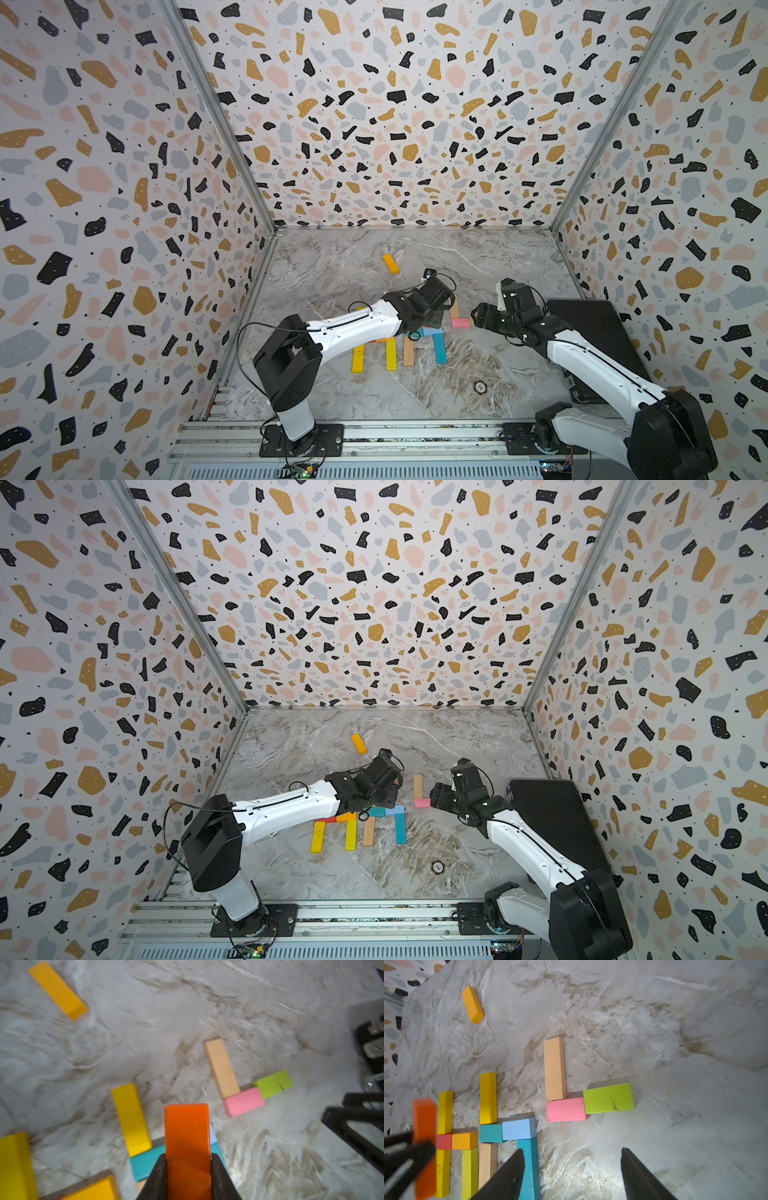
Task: Assemble the letter h with building blocks
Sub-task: Pick up the building block from the center of the board, then place the building block at the center of the board.
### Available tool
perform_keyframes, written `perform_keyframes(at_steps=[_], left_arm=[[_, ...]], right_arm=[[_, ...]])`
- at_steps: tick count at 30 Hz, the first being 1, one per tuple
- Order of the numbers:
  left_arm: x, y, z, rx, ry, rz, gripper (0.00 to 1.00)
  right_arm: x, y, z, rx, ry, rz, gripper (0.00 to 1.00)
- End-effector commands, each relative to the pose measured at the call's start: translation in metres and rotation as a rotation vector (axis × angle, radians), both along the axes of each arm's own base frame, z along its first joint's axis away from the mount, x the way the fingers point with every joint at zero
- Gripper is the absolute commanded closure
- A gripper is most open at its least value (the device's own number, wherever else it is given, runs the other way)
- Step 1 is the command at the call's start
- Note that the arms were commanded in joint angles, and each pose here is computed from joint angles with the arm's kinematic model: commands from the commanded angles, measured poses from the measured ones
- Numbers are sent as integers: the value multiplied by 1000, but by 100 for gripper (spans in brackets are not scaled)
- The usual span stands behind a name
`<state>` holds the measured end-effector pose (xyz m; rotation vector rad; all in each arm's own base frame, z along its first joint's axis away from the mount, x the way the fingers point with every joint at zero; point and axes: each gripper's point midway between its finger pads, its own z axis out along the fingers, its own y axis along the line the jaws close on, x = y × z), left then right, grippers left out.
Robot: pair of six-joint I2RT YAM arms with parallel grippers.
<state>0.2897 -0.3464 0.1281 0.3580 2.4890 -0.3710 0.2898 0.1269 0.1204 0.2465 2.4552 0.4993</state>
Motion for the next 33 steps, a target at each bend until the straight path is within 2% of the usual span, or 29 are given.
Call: perform_keyframes(at_steps=[1,3,7,11,17,21,26,31,33], left_arm=[[-16,-30,-3,-139,73,5,71],[-24,-50,0,-186,90,-24,71],[-35,-84,-1,-202,112,-68,71],[-48,-103,-23,-225,183,-72,72],[-58,-102,-33,-194,191,-64,71],[-70,-95,-51,-171,277,-38,74],[-73,-85,-70,-125,331,43,78],[-71,-83,-72,-2,288,95,80],[-71,-80,-77,13,292,122,82]], right_arm=[[-4,-33,11,-59,-32,-134,24],[-5,-45,18,-67,-59,-183,24],[-9,-61,30,-79,-112,-247,23],[-11,-71,37,-86,-133,-284,22],[-14,-78,39,-109,-138,-301,22],[-17,-86,52,-136,-173,-323,22],[-21,-96,69,-152,-234,-352,21],[-23,-98,67,-163,-226,-360,21],[-24,-98,67,-160,-226,-358,21]])
